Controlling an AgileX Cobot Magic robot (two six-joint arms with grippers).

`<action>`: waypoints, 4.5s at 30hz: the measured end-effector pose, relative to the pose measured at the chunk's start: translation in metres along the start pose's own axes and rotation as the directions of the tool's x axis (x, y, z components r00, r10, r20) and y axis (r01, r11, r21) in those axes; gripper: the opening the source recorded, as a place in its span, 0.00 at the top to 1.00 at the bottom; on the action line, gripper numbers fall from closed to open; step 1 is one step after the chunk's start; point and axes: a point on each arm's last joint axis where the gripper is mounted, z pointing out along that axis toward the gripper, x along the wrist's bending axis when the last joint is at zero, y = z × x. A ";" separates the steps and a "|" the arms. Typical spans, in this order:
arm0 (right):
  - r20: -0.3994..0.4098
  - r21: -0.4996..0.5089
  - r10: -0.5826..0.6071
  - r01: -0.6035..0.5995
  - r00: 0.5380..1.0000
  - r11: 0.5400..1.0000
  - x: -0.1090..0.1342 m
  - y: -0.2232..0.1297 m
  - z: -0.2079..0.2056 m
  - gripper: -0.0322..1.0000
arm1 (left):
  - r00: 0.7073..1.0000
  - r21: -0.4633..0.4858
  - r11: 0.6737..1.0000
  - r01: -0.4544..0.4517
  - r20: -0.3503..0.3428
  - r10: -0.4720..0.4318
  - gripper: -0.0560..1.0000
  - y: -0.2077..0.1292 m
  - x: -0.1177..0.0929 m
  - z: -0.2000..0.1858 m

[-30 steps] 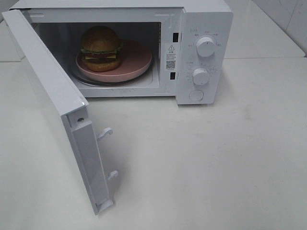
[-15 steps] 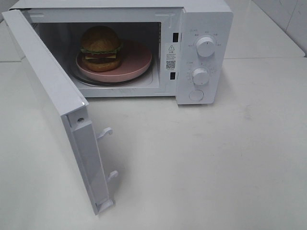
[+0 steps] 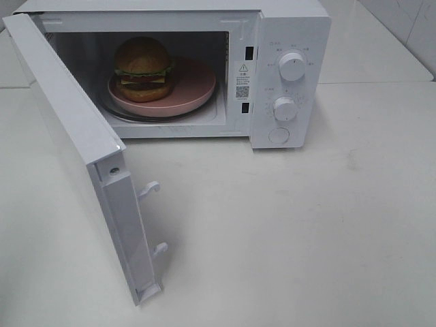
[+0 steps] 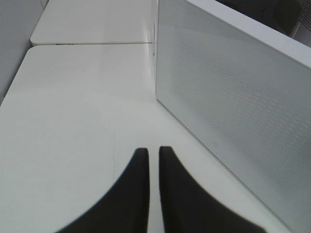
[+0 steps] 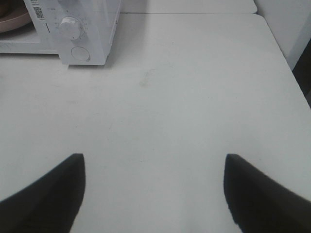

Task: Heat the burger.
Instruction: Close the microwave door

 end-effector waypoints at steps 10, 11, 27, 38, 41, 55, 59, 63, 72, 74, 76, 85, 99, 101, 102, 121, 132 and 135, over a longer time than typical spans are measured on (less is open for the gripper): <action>0.000 0.000 0.000 0.000 1.000 1.000 0.000 0.000 0.000 0.23 | 1.000 -0.045 0.999 0.017 -0.016 -0.018 0.95 0.011 0.004 0.040; 0.000 0.000 0.000 0.000 1.000 1.000 0.000 0.000 0.000 0.23 | 1.000 -0.059 0.998 0.022 -0.017 -0.023 0.95 0.009 0.005 0.044; 0.000 0.000 0.000 0.000 1.000 1.000 0.000 0.000 0.000 0.23 | 0.997 -0.248 0.969 -0.009 -0.079 -0.011 0.95 -0.024 0.016 0.104; 0.000 0.000 0.000 0.000 1.000 1.000 0.000 0.000 0.000 0.23 | 0.996 -0.226 0.970 -0.085 -0.052 0.076 0.95 -0.027 0.015 0.140; 0.000 0.000 0.000 0.000 1.000 1.000 0.000 0.000 0.000 0.23 | 0.996 -0.227 0.970 -0.086 0.007 0.090 0.95 -0.028 0.010 0.150; 0.000 0.000 0.000 0.000 1.000 1.000 0.000 0.000 0.000 0.23 | 0.961 -0.249 0.965 -0.079 0.238 0.140 0.95 -0.035 -0.015 0.177; 0.000 0.000 0.000 0.000 1.000 1.000 0.000 0.000 0.000 0.23 | 0.939 -0.225 0.971 -0.079 0.310 0.149 0.95 -0.036 -0.031 0.187; 0.000 0.000 0.000 0.000 1.000 1.000 0.000 0.000 0.000 0.23 | 0.935 -0.210 0.975 -0.069 0.328 0.136 0.95 -0.036 -0.036 0.193; 0.000 0.000 0.000 0.000 1.000 1.000 0.000 0.000 0.000 0.23 | 0.914 -0.201 0.978 -0.062 0.382 0.137 0.95 -0.030 -0.061 0.209; 0.000 0.000 0.000 0.000 1.000 1.000 0.000 0.000 0.000 0.23 | 0.911 -0.200 0.978 -0.062 0.388 0.137 0.95 -0.029 -0.068 0.213; 0.000 0.000 0.000 0.000 1.000 1.000 0.000 0.000 0.000 0.23 | 0.908 -0.195 0.979 -0.065 0.395 0.139 0.95 -0.029 -0.080 0.219; 0.000 0.000 0.000 0.000 1.000 1.000 0.000 0.000 0.000 0.23 | 0.927 -0.198 0.979 -0.049 0.355 0.119 0.95 -0.023 -0.117 0.237; 0.000 0.000 0.000 0.000 1.000 1.000 0.000 0.000 0.000 0.23 | 0.962 -0.188 0.982 -0.008 0.267 0.059 0.95 -0.015 -0.166 0.270; 0.000 0.000 0.000 0.000 1.000 1.000 0.000 0.000 0.000 0.23 | 0.965 -0.188 0.982 -0.010 0.256 0.058 0.95 -0.014 -0.171 0.276; 0.000 0.000 0.000 0.000 1.000 1.000 0.000 0.000 0.000 0.23 | 0.966 -0.188 0.982 -0.009 0.251 0.057 0.95 -0.013 -0.173 0.279; 0.000 0.000 0.000 0.000 1.000 1.000 0.000 0.000 0.000 0.23 | 0.969 -0.143 0.990 -0.001 0.245 0.036 0.95 0.001 -0.215 0.323; 0.000 0.000 0.000 0.000 1.000 1.000 0.000 0.000 0.000 0.23 | 0.964 -0.081 0.996 -0.047 0.259 0.067 0.95 0.003 -0.229 0.337; 0.000 0.000 0.000 0.000 1.000 1.000 0.000 0.000 0.000 0.23 | 0.959 -0.074 0.994 -0.076 0.268 0.093 0.95 0.004 -0.230 0.336</action>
